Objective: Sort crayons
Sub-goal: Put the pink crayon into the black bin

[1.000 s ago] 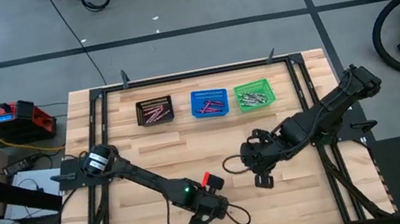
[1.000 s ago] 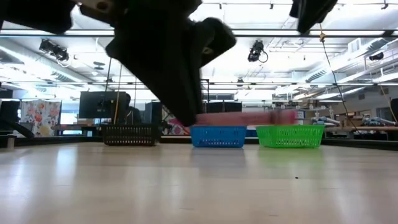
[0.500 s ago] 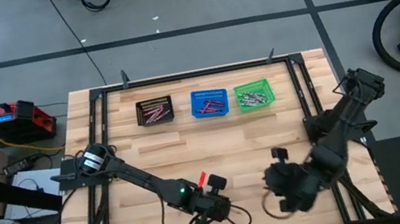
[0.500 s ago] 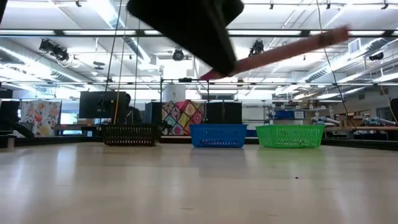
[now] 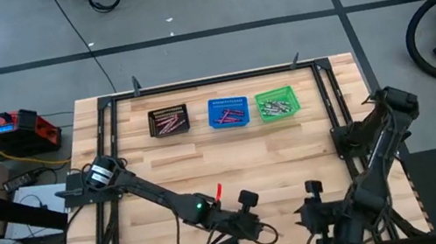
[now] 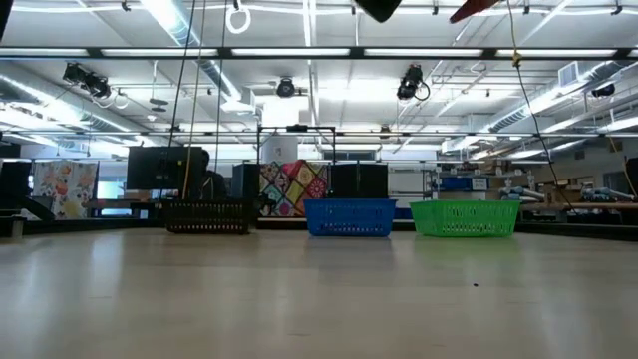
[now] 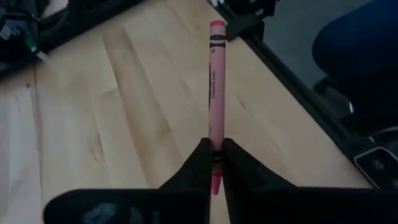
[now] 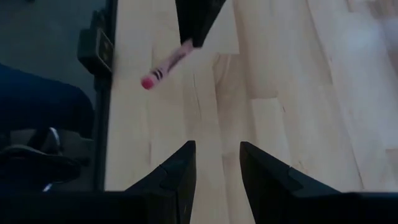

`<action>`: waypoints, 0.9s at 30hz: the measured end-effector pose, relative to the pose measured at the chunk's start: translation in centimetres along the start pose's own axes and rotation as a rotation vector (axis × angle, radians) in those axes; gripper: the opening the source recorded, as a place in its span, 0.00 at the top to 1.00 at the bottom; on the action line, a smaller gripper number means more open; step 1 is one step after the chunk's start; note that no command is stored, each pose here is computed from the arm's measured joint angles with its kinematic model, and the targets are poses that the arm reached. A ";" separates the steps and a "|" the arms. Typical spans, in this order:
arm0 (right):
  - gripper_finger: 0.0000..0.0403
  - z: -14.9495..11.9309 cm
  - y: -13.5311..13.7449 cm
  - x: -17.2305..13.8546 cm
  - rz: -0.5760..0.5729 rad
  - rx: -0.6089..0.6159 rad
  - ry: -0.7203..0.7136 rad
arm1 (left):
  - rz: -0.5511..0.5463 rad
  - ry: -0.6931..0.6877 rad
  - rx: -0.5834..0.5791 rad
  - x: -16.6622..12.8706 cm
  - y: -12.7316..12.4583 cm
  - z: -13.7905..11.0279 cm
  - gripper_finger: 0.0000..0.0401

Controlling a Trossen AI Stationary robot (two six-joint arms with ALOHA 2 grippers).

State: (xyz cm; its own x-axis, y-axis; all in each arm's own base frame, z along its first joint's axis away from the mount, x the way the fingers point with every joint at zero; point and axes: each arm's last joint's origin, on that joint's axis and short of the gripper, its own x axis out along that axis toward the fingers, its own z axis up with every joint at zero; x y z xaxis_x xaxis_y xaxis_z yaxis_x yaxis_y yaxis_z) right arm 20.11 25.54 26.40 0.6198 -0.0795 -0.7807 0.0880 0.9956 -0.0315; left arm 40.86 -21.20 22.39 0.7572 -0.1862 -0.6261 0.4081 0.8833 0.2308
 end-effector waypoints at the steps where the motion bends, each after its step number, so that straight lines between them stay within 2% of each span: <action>1: 0.68 -0.2 0.3 0.5 -0.010 -0.002 0.008 | 0.001 -0.009 0.000 0.0 0.0 0.1 0.95; 13: 0.68 -2.3 2.2 4.8 -0.057 0.037 0.153 | 0.011 -0.056 -0.010 0.0 0.3 0.5 0.95; 19: 0.68 -1.9 2.7 5.1 -0.091 0.059 0.003 | 0.016 -0.081 -0.017 0.0 0.4 0.8 0.95; 27: 0.68 -2.1 4.6 4.1 -0.001 0.162 -0.141 | 0.023 -0.133 -0.027 -0.1 0.4 1.3 0.95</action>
State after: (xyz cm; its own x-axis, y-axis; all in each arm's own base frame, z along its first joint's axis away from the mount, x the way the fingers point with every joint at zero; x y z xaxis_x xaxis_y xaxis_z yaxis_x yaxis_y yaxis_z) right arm 21.47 29.88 21.76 0.7214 -0.0983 -0.6855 0.2063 0.9754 0.0772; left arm 41.64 -21.36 23.53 0.8280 -0.2193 -0.5161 0.3772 0.8988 0.2233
